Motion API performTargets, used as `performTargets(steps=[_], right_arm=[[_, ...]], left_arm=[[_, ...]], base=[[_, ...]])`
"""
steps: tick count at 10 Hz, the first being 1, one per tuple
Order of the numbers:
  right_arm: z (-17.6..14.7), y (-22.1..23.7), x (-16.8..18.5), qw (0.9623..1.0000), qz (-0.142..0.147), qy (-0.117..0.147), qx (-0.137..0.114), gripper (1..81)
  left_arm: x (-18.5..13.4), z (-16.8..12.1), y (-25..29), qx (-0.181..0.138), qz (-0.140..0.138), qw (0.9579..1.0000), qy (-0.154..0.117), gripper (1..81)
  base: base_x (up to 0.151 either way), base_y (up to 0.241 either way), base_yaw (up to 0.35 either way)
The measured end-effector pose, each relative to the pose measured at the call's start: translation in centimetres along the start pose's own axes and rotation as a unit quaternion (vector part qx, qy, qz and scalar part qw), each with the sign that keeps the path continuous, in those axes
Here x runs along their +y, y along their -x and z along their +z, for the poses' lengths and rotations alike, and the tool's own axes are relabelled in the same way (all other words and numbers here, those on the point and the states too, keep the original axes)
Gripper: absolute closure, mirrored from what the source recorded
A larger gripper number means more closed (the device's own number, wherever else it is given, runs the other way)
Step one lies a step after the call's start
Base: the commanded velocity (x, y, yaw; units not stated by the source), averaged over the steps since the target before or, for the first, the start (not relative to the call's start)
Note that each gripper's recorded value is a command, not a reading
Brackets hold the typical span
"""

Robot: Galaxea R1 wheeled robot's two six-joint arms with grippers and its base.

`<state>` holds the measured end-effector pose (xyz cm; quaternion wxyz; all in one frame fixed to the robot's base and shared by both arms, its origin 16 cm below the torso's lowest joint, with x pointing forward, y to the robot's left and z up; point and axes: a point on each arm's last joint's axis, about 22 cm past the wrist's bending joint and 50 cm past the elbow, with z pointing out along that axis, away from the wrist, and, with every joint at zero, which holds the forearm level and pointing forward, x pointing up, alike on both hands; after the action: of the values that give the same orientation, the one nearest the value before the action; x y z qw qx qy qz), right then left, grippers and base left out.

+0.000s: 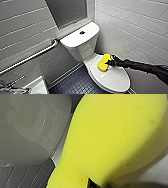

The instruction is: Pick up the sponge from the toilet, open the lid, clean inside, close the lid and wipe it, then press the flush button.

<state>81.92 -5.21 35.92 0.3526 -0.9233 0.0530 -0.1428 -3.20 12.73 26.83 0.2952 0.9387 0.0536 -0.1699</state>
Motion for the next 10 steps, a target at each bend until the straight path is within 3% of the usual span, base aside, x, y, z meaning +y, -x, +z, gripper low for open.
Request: performTargets(steps=[2, 4, 7, 10], right_arm=[[1.9, 0.6, -1.5, 1.0, -0.002, -0.007, 0.003, 81.1], [2.7, 3.9, -0.3, 0.9998, 0.013, -0.013, -0.006, 81.1], [-1.0, 4.8, 2.8, 0.9997, 0.018, -0.012, -0.015, 81.1], [-7.7, 6.3, 10.2, 0.9991, 0.042, 0.011, -0.004, 81.1]], left_arm=[[0.0, 0.0, 0.0, 0.0, 0.0, 1.0, 0.0, 1.0], [0.0, 0.0, 0.0, 0.0, 0.0, 1.0, 0.0, 1.0], [0.2, 0.1, 0.0, -0.001, 0.001, 1.0, 0.001, 1.0], [0.6, 0.4, -0.1, 0.0, 0.001, 1.0, 0.004, 1.0]], base=[[0.0, 0.0, 0.0], [0.0, 0.0, 0.0], [0.0, 0.0, 0.0], [0.0, 0.0, 0.0]])
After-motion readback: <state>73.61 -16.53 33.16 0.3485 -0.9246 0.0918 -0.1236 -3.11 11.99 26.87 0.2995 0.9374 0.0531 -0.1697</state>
